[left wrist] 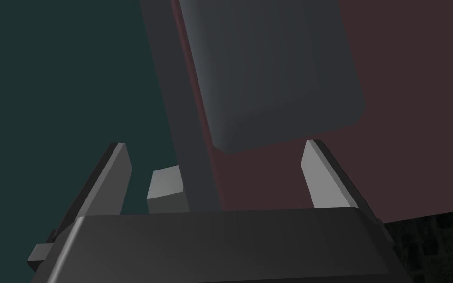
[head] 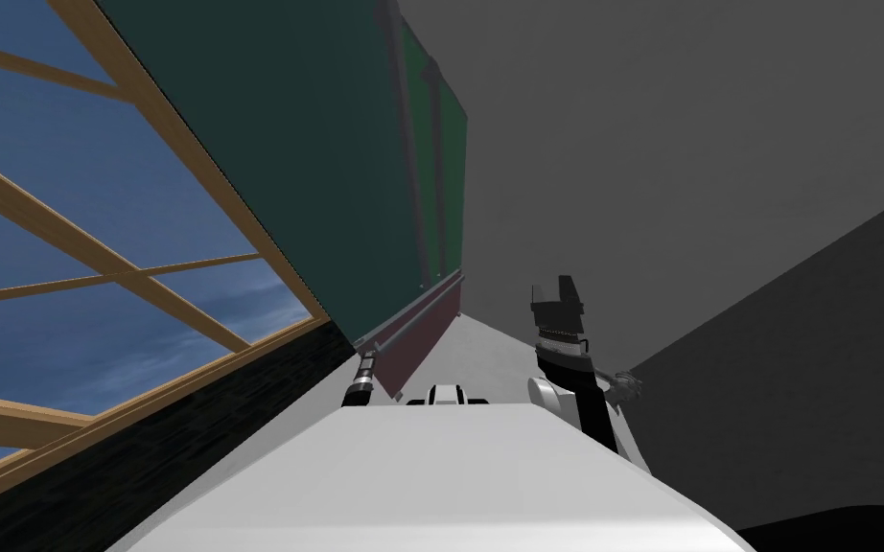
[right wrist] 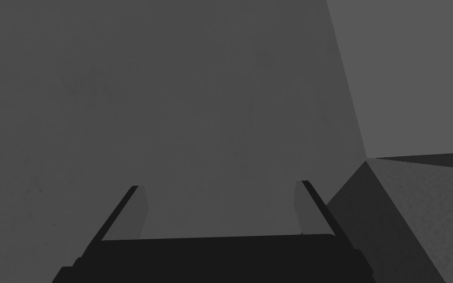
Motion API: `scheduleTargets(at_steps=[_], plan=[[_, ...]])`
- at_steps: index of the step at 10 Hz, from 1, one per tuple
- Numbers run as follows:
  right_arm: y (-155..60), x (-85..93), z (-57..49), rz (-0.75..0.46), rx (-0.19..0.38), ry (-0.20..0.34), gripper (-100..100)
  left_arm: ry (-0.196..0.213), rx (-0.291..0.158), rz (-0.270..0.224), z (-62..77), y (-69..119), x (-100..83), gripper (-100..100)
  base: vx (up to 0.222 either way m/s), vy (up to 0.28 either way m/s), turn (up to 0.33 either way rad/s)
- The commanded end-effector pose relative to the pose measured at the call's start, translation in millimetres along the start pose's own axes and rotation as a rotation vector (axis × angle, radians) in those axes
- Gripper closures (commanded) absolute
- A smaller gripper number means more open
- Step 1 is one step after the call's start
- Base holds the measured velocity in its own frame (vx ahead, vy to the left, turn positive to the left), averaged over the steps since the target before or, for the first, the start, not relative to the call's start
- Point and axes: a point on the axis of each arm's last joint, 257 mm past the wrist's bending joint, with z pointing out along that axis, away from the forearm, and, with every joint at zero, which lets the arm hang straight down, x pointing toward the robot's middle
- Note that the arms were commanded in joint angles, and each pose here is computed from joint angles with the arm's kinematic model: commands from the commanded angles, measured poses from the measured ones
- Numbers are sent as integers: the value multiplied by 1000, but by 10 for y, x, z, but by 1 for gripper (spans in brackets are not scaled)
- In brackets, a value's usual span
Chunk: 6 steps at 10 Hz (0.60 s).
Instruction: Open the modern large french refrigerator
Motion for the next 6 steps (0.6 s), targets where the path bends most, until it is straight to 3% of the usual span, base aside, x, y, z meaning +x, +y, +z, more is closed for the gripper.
scheduleTargets(at_steps=[1,2,5,6], plan=[[0,0,0,0,0,0,0,19,-62,-15,-61,189,88,-100,14,-38,-16],[0,0,0,0,0,0,0,25,-92,-36,-102,274,186,-100,15,-55,-19],[0,0,0,0,0,0,0,25,-93,-39,-112,266,197,-100,11,-25,3],[0,0,0,0,0,0,0,25,-92,-38,-112,265,197,100,0,0,0]])
